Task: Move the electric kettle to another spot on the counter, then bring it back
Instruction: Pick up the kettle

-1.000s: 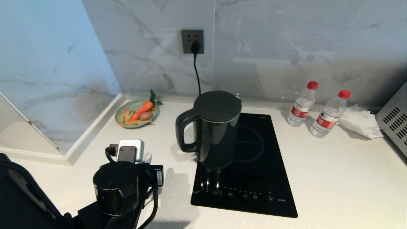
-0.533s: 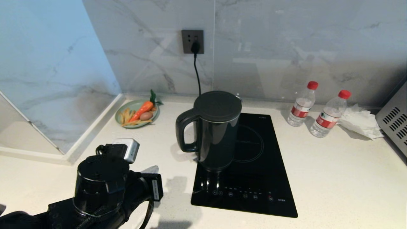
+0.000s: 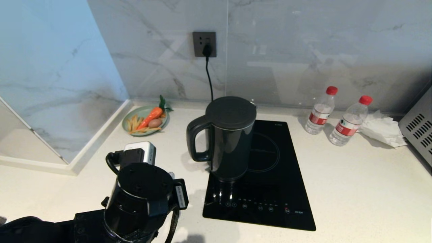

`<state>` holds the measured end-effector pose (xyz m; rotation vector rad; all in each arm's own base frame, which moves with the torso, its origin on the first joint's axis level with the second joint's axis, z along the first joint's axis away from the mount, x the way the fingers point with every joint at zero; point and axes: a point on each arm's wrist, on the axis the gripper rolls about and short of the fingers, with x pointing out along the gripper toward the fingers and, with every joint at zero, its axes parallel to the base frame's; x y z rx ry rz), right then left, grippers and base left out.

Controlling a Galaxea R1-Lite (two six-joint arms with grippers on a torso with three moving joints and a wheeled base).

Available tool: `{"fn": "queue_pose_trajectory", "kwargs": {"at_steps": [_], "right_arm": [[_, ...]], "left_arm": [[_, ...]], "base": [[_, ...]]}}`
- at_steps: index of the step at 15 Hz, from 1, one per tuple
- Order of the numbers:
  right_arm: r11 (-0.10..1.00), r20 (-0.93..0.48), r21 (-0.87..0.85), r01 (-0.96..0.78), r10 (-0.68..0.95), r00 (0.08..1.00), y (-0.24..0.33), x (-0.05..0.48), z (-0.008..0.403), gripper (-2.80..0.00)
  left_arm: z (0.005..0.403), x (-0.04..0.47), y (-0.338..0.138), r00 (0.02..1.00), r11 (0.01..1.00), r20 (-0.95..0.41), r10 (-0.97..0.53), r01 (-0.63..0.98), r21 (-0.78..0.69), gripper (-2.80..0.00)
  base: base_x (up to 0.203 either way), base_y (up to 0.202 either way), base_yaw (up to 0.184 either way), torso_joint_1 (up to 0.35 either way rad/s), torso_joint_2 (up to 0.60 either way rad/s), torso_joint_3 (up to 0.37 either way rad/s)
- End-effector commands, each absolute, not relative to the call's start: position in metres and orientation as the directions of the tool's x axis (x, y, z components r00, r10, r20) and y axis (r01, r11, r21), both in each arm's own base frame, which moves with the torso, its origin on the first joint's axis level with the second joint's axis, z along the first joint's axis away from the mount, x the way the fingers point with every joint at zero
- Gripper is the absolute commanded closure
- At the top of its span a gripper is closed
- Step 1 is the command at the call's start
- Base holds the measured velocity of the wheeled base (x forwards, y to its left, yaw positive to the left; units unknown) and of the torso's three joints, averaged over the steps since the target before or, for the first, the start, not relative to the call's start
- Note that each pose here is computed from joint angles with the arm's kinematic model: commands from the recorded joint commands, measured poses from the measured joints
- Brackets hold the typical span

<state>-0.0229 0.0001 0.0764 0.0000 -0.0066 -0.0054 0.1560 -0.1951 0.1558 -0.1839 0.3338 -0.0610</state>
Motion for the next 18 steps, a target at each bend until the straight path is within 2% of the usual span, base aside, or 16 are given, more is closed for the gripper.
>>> {"fn": "queue_pose_trajectory", "kwargs": {"at_steps": [1, 4, 5, 12, 18], "right_arm": [[1.0, 0.006, 0.0, 0.006, -0.006, 1.0, 0.0, -0.023, 0.076, 0.0], [1.0, 0.008, 0.0, 0.006, -0.006, 1.0, 0.0, -0.023, 0.077, 0.0], [1.0, 0.008, 0.0, 0.006, -0.006, 1.0, 0.0, -0.023, 0.077, 0.0], [1.0, 0.008, 0.0, 0.006, -0.006, 1.0, 0.0, -0.023, 0.077, 0.0], [1.0, 0.008, 0.0, 0.006, -0.006, 1.0, 0.0, -0.023, 0.077, 0.0]], "left_arm": [[0.154, 0.155, -0.206, 0.944, 0.981, -0.316, -0.099, 0.039, -0.19, 0.0], [0.16, 0.159, -0.222, 0.95, 0.98, -0.295, -0.097, 0.039, -0.198, 0.0], [0.163, 0.159, -0.225, 0.949, 0.98, -0.297, -0.103, 0.046, -0.196, -2.8], [0.164, 0.175, -0.243, 0.95, 0.973, -0.294, -0.103, 0.035, -0.228, -2.8], [0.165, 0.201, -0.248, 0.96, 0.973, -0.279, -0.039, -0.028, -0.231, -2.8]], "base": [[0.0, 0.0, 0.0, 0.0, 0.0, 0.0], [0.0, 0.0, 0.0, 0.0, 0.0, 0.0], [0.0, 0.0, 0.0, 0.0, 0.0, 0.0], [0.0, 0.0, 0.0, 0.0, 0.0, 0.0], [0.0, 0.0, 0.0, 0.0, 0.0, 0.0]]}}
